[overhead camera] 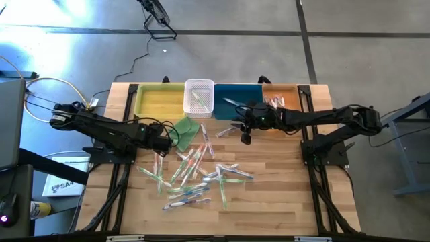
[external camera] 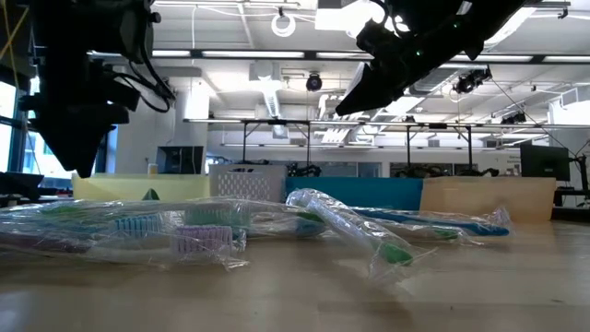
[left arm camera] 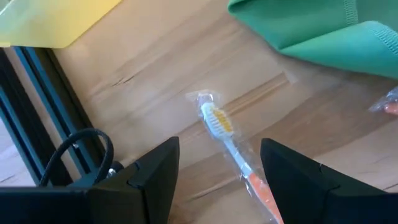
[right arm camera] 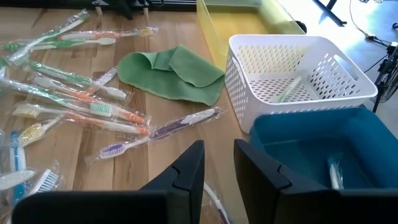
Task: Pick & Place Toothbrushes
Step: Put the orange toothbrush into the yellow bin
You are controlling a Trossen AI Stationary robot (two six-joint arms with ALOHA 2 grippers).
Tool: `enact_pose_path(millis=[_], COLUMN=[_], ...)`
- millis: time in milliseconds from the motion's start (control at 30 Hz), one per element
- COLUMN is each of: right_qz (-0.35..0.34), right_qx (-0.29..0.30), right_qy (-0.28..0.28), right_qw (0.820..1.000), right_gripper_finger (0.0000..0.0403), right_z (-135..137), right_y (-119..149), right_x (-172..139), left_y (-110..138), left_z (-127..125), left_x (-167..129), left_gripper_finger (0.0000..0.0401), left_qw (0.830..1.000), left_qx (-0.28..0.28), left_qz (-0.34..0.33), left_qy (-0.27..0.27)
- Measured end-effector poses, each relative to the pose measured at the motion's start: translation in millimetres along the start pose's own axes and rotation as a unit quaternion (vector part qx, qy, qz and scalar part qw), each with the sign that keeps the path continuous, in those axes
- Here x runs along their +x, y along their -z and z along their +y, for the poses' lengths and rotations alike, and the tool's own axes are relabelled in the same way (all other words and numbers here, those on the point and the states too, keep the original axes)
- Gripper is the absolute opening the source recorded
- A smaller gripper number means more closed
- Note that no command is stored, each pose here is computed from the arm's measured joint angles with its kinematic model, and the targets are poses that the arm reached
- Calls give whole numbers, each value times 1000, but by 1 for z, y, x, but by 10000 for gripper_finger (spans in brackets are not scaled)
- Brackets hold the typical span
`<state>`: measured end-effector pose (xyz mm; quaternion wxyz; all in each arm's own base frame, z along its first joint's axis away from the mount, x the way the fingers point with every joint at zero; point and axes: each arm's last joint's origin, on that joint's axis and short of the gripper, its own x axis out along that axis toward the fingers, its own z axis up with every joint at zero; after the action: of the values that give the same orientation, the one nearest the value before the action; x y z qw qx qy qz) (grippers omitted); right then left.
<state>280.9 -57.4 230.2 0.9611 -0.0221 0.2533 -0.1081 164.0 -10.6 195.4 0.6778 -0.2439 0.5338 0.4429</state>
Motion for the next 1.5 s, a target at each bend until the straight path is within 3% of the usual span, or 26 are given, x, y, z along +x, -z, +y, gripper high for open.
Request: enact_pose_path(millis=[233,700,867,1067,1500], right_qz=[0,0,0,0,0], right_qx=[0,0,0,0,-9], right_qy=[0,0,0,0,0], right_qw=[1000,1000,1000,1000,1000], right_gripper_finger=[79,79,79,79,79], right_z=[0,0,0,0,0], right_y=[0,0,0,0,0], right_x=[0,0,0,0,0], left_y=[-3,-3,3,14,17], left_z=[-6,-6,-10,-2,2], left_x=[0,0,17,34,38], left_gripper_finger=[218,218,218,218,218], left_qw=[999,999,998,998,998], left_qx=[3,11,-10,-45,-44], left_qz=[-14,-15,-21,4,13], left_qy=[29,30,61,43,31])
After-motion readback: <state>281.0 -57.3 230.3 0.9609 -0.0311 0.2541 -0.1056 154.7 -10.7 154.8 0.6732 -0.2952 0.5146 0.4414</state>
